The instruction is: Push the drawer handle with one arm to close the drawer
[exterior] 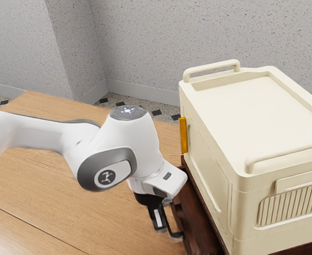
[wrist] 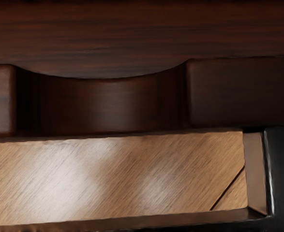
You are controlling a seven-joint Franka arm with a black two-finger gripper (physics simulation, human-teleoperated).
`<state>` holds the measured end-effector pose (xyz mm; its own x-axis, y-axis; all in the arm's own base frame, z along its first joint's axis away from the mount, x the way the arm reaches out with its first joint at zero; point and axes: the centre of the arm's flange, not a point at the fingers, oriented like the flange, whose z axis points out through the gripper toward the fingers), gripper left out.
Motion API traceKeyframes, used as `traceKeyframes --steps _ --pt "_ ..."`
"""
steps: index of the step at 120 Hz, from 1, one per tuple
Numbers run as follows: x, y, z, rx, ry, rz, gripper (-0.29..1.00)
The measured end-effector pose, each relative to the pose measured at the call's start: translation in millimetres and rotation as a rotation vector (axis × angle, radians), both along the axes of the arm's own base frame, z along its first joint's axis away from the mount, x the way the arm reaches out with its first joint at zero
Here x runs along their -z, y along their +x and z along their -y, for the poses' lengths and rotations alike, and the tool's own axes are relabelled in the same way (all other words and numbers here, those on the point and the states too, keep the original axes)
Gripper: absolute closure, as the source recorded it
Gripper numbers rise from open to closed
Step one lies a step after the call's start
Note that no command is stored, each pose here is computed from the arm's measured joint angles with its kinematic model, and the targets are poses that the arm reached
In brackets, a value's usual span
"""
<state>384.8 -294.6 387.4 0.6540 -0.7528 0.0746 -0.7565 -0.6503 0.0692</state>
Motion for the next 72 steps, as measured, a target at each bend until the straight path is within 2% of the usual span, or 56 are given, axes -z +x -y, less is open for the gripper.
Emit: traceKeyframes --steps 44,61,72 --pt "-13.0 25.2 46.1 0.046 -0.076 0.054 0.79" --pt "-12.9 21.4 47.9 0.051 -0.076 0.057 0.79" --pt "-26.2 15.3 32.6 0.024 -0.055 0.054 0.79"
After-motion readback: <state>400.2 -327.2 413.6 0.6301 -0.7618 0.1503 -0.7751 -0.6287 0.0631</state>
